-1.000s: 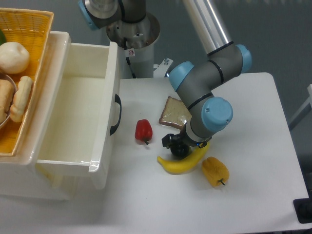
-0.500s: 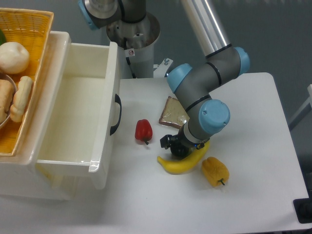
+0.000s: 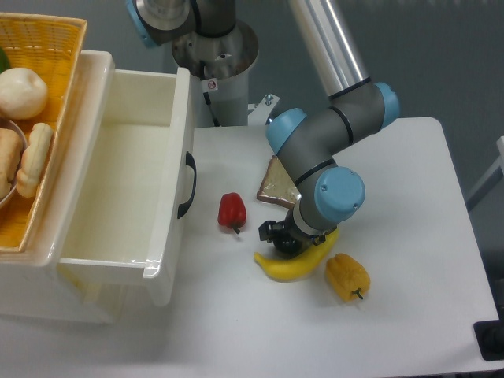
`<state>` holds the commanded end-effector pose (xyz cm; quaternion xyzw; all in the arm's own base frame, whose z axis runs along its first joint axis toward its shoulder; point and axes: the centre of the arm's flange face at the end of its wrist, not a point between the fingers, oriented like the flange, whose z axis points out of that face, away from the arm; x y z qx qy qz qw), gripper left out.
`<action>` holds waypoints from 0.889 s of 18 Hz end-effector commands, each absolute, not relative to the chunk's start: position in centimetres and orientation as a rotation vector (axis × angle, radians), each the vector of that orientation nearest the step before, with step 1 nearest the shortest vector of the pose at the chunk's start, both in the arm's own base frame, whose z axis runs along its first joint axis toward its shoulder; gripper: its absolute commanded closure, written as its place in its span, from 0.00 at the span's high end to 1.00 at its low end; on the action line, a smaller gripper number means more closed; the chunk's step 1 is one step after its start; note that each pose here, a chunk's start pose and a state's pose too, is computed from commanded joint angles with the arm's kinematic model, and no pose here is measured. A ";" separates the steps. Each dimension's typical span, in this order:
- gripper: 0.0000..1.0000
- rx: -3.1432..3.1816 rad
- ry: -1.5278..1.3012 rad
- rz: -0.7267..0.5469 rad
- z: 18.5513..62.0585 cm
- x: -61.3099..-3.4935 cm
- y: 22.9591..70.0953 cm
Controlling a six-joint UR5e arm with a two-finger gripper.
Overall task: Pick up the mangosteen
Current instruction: 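Close the gripper around the mangosteen, then lift the held mangosteen up off the table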
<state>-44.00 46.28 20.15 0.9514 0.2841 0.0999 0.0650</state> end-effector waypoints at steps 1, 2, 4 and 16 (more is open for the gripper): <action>0.58 2.874 0.858 0.299 20.3 -44.0 46.3; 0.48 2.876 0.863 0.295 20.5 -44.1 46.4; 0.32 2.883 0.860 0.289 20.9 -44.2 46.4; 0.20 3.062 0.635 0.183 28.7 -44.3 46.4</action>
